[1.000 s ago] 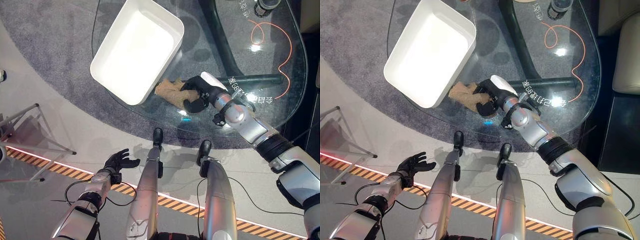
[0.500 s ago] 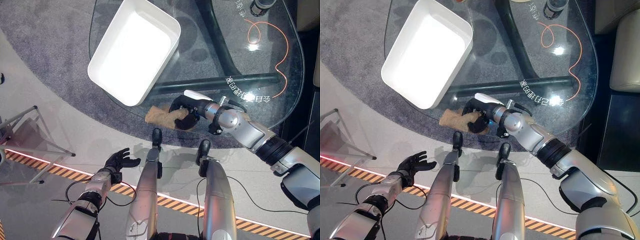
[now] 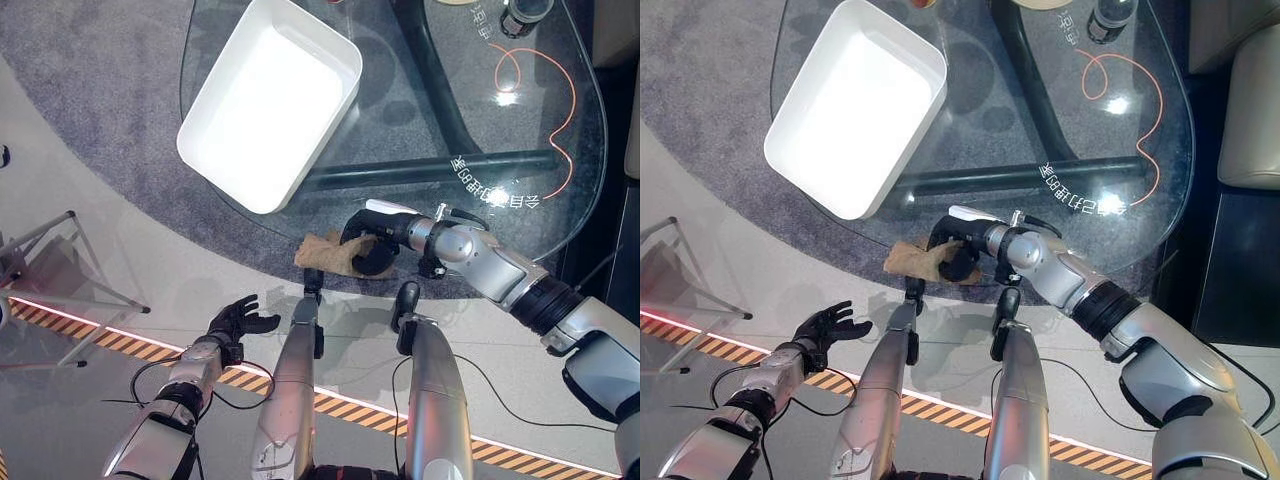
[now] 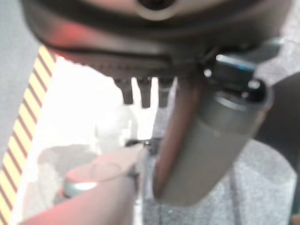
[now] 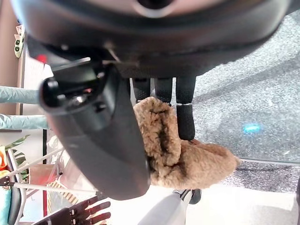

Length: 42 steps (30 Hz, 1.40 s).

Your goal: Wipe the table with a cloth and put it in the basket.

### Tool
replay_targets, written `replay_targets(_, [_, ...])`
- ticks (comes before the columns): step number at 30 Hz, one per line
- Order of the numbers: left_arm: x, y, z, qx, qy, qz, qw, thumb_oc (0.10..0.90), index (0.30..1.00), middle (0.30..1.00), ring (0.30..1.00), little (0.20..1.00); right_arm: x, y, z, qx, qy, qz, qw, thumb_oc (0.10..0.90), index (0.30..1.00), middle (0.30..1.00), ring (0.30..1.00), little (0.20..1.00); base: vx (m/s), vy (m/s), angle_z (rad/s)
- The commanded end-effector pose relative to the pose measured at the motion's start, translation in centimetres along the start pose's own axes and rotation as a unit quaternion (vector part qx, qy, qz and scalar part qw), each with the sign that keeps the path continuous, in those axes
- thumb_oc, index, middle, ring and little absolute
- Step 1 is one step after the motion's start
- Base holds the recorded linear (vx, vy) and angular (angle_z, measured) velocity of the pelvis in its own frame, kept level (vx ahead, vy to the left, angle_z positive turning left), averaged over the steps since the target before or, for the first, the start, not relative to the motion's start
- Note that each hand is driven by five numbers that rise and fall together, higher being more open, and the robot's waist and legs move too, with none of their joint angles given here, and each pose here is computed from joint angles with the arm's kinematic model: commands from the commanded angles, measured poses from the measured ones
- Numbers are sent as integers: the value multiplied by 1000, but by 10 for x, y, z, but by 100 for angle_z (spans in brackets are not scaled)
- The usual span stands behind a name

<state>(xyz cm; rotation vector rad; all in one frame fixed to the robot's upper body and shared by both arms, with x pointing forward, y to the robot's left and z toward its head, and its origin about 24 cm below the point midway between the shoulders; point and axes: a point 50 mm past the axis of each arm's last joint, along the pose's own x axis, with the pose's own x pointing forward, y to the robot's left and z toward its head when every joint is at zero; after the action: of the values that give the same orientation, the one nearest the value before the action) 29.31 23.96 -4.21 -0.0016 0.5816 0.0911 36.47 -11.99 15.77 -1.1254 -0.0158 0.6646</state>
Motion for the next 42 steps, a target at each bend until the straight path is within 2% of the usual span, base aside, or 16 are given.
replay_targets(1, [-6,24,-1,-103,-30,70,992,800,900,900,900,900,-8,-21,61,-3,-147,-79,986,100,300,300,300,200,0,0,0])
replay_targets(3, [-7,30,5,-183,-63,96,976,800,900,900,900,900,-10,-30,59,36,-157,-131,978,100,300,300,300,200,0,0,0])
replay_targets(8, [-12,44,28,-285,-142,149,936,800,900,900,900,900,-15,-44,53,121,-177,-212,953,100,300,300,300,200,0,0,0])
replay_targets(11, [-19,52,65,-357,-234,185,885,800,900,900,900,900,-20,-51,50,199,-203,-276,918,100,300,300,300,200,5,-50,2])
replay_targets(16, [-29,55,104,-385,-314,195,845,800,900,900,900,900,-28,-55,51,236,-224,-317,891,100,300,300,300,200,-1,-7,1])
replay_targets(27, [-52,68,149,-425,-415,214,775,800,900,900,900,900,-48,-68,51,263,-260,-377,849,100,300,300,300,200,0,0,0])
replay_targets(32, [-75,66,173,-425,-495,184,735,800,900,900,900,900,-65,-70,52,283,-301,-412,812,100,300,300,300,200,0,0,0])
replay_targets(35, [-83,58,182,-428,-523,154,721,800,900,900,900,900,-71,-70,54,288,-317,-420,800,100,300,300,300,200,0,0,0])
replay_targets(42, [-102,26,198,-441,-573,44,690,800,900,900,900,900,-89,-70,65,282,-375,-431,771,100,300,300,300,200,0,0,0])
